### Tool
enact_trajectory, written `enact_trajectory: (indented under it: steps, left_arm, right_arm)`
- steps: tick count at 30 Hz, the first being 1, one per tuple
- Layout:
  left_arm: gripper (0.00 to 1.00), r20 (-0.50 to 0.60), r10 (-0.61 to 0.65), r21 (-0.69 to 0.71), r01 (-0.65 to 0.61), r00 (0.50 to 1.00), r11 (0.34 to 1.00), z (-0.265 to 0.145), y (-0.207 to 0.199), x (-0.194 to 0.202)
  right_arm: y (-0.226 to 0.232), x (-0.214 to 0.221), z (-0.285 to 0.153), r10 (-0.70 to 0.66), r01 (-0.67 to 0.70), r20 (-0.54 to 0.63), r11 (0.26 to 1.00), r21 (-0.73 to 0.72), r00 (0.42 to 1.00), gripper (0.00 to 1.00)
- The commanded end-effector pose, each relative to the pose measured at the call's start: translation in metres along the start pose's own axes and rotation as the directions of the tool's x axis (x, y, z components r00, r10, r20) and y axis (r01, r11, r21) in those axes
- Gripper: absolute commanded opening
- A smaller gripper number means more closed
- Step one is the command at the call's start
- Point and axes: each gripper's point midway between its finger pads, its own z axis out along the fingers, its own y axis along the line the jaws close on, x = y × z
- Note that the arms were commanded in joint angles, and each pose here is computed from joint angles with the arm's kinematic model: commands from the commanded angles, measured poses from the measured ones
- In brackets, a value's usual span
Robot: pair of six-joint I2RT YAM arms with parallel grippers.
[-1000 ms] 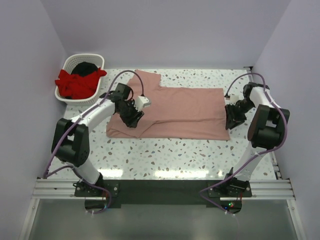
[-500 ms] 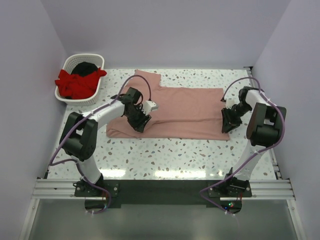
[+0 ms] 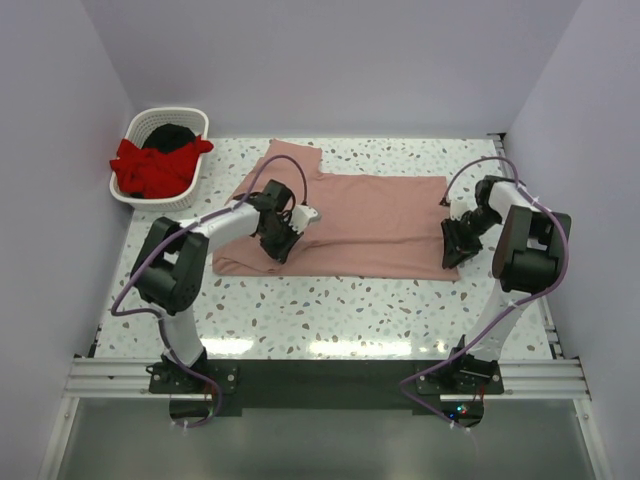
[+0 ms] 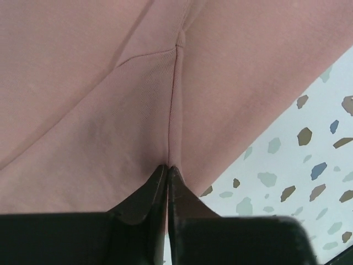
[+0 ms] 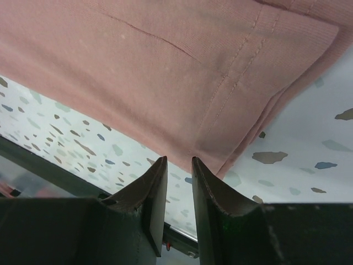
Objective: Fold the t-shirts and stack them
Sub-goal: Fold the tshirt
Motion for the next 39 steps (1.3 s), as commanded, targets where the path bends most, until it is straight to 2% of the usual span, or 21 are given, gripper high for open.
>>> enact_trajectory:
  steps: [1, 2, 7, 12, 19, 22, 23, 25, 27, 28, 32, 37, 39]
  left_arm:
    - [0.04, 0.066, 0.002, -0.048, 0.001, 0.998, 0.999, -0.006, 0.010, -0.025]
    - [0.00, 0.079, 0.006, -0.054, -0.002, 0.997, 0.999, -0.009, 0.011, -0.031]
    - [0.00, 0.116, 0.035, -0.117, -0.021, 0.993, 0.993, -0.021, 0.025, -0.055]
    - [0.00, 0.181, 0.068, -0.200, -0.031, 0.981, 0.979, -0.033, 0.048, -0.095]
    - [0.00, 0.223, 0.069, -0.272, -0.006, 0.972, 0.962, -0.020, 0.073, -0.127]
    - [0.23, 0.261, 0.076, -0.284, 0.001, 0.962, 0.959, -0.023, 0.077, -0.137]
    - [0.33, 0.267, 0.077, -0.275, 0.000, 0.961, 0.962, -0.024, 0.076, -0.137]
    - [0.38, 0.297, 0.079, -0.258, 0.000, 0.952, 0.966, -0.035, 0.072, -0.139]
    - [0.41, 0.304, 0.065, -0.234, 0.009, 0.951, 0.972, -0.041, 0.071, -0.127]
    - [0.41, 0.333, 0.075, -0.243, 0.009, 0.940, 0.970, -0.060, 0.069, -0.127]
    - [0.45, 0.306, 0.014, -0.198, 0.050, 0.952, 0.979, -0.081, 0.072, -0.077]
    - [0.47, 0.234, -0.139, -0.088, 0.163, 0.962, 0.983, -0.088, 0.068, -0.011]
    - [0.47, 0.229, -0.141, -0.079, 0.163, 0.963, 0.983, -0.088, 0.063, 0.000]
  right_arm:
    - [-0.005, -0.002, 0.003, -0.023, 0.023, 0.007, 0.999, 0.025, 1.000, 0.28]
    - [-0.005, -0.002, 0.003, -0.024, 0.024, 0.005, 0.999, 0.025, 1.000, 0.28]
    - [-0.007, 0.000, 0.005, -0.030, 0.030, 0.002, 0.999, 0.032, 1.000, 0.28]
    - [-0.006, 0.002, 0.005, -0.035, 0.035, -0.001, 0.999, 0.030, 0.999, 0.28]
    - [-0.004, 0.004, 0.000, -0.042, 0.042, 0.001, 0.999, 0.030, 0.999, 0.29]
    - [-0.002, 0.005, -0.003, -0.049, 0.049, 0.004, 0.998, 0.030, 0.999, 0.29]
    - [-0.001, 0.005, -0.003, -0.050, 0.050, 0.003, 0.998, 0.028, 0.999, 0.30]
    - [0.001, 0.005, -0.006, -0.054, 0.054, 0.008, 0.998, 0.025, 0.999, 0.30]
    - [0.002, 0.005, -0.008, -0.057, 0.057, 0.013, 0.998, 0.023, 0.998, 0.31]
    - [0.004, 0.005, -0.010, -0.061, 0.061, 0.018, 0.998, 0.019, 0.998, 0.31]
    - [0.009, 0.001, -0.016, -0.067, 0.067, 0.036, 0.998, 0.008, 0.997, 0.31]
    - [0.014, -0.005, -0.021, -0.076, 0.075, 0.051, 0.997, 0.007, 0.996, 0.31]
    - [0.015, -0.007, -0.022, -0.078, 0.078, 0.056, 0.997, 0.010, 0.995, 0.31]
